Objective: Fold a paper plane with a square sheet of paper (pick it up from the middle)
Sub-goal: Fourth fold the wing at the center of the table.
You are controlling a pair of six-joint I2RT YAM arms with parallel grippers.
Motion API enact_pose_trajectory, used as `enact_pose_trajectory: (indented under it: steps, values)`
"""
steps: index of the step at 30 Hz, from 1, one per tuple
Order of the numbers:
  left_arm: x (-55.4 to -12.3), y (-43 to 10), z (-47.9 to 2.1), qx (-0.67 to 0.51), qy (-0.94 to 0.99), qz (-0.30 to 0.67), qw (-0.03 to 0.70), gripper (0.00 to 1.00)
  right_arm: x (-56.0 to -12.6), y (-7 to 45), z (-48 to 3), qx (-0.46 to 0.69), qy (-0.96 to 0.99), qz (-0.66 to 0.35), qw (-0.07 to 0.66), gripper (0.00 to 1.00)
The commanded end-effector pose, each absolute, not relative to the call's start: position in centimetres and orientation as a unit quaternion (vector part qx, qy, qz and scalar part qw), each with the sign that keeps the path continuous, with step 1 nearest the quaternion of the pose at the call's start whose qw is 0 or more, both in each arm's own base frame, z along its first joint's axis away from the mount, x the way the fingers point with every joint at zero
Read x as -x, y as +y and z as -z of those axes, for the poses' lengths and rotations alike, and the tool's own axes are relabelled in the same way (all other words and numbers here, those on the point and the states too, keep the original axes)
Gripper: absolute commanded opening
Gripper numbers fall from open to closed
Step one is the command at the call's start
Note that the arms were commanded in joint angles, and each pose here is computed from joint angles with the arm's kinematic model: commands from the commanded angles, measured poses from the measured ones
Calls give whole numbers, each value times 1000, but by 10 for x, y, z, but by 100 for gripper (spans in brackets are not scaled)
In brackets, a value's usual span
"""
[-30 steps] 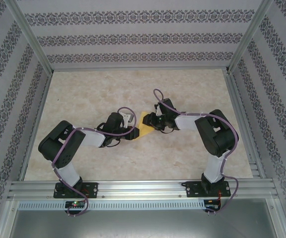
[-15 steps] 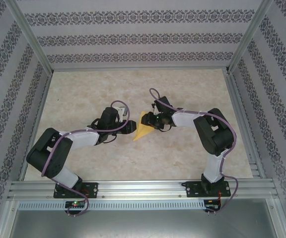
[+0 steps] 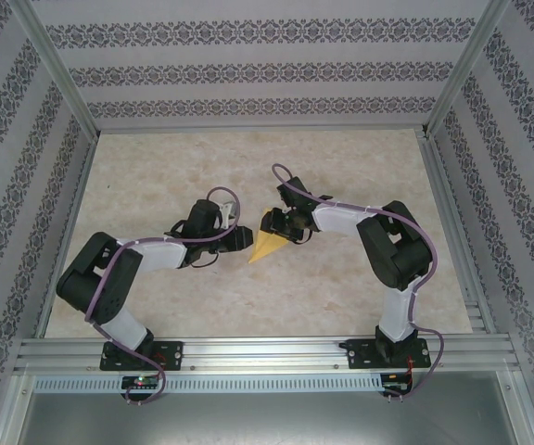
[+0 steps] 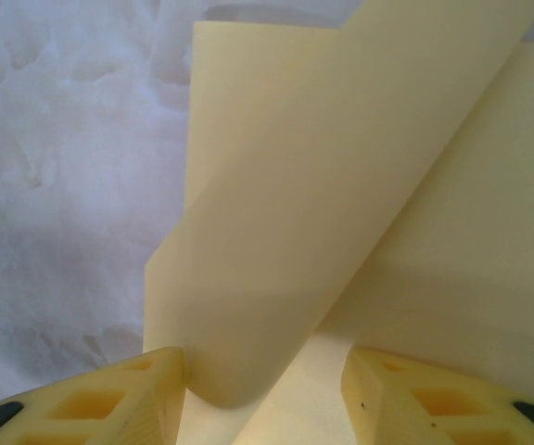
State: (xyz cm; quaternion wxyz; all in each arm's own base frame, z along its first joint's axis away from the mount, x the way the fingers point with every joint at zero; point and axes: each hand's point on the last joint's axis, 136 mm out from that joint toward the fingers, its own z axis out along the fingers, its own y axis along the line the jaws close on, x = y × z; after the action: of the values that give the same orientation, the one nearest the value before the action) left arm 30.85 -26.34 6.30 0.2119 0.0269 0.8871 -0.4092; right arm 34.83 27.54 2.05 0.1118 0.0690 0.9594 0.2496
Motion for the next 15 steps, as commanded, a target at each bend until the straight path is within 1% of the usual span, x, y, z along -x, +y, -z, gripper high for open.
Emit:
enact_pose_trajectory:
  steps: [1, 6, 15]
  values:
    - [-311, -278, -81, -49, 862, 459, 209, 27, -322, 229, 27, -129, 980, -135, 61, 51]
    - [-311, -282, -81, -56, 861, 464, 201, 25, -321, 229, 31, -137, 981, -129, 52, 53]
    - [-310, -295, -75, -67, 874, 446, 182, 20, -321, 231, 32, -143, 979, -134, 51, 50]
